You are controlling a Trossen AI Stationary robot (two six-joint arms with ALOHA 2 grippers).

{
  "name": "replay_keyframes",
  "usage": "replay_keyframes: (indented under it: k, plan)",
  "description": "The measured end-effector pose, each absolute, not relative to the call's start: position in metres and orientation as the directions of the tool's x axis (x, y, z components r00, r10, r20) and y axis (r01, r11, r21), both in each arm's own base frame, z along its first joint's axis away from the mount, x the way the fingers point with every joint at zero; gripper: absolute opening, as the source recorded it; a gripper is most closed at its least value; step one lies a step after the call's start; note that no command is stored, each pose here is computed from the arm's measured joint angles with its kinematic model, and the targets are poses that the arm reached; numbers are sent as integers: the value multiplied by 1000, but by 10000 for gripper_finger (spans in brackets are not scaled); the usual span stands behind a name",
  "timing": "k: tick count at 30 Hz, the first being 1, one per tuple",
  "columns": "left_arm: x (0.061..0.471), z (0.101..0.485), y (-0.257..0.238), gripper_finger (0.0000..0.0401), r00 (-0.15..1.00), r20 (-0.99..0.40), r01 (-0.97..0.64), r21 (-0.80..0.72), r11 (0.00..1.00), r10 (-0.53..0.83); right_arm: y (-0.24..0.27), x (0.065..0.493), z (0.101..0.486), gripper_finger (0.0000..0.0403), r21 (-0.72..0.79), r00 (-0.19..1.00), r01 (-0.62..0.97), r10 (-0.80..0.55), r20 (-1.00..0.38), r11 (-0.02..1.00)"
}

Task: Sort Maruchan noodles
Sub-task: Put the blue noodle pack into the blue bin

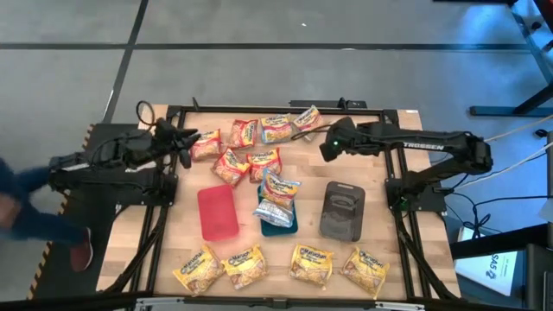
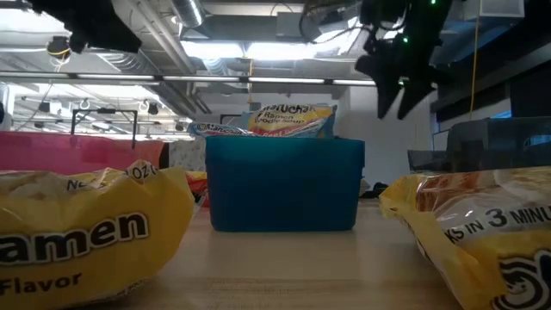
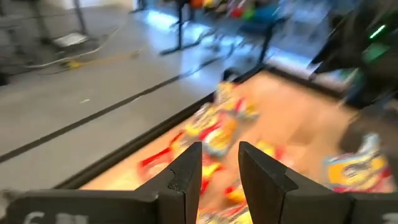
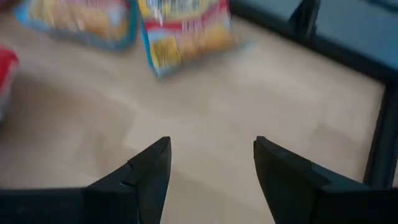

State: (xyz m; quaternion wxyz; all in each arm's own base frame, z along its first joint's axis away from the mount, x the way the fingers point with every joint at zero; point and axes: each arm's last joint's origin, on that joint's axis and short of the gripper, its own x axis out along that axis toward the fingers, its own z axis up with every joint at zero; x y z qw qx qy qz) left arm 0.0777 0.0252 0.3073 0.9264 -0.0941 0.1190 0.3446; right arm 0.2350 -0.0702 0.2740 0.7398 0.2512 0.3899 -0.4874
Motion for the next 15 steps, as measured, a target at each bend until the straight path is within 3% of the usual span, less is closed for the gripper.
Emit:
replay_keyframes:
  k: [5, 10, 15]
  plan:
    - [82, 316, 28, 99, 689, -304, -693, -13, 721, 658, -74, 242, 286, 225, -9, 283, 902, -608, -742, 431]
    - [85, 311, 28, 99, 684, -325, -691, -3, 723, 653, -78, 255, 293, 225, -33, 380, 849, -654, -654, 527]
    - [85, 310, 28, 99, 684, -325, -691, -3, 723, 653, -82, 256, 296, 225, -69, 355, 869, -715, -602, 490]
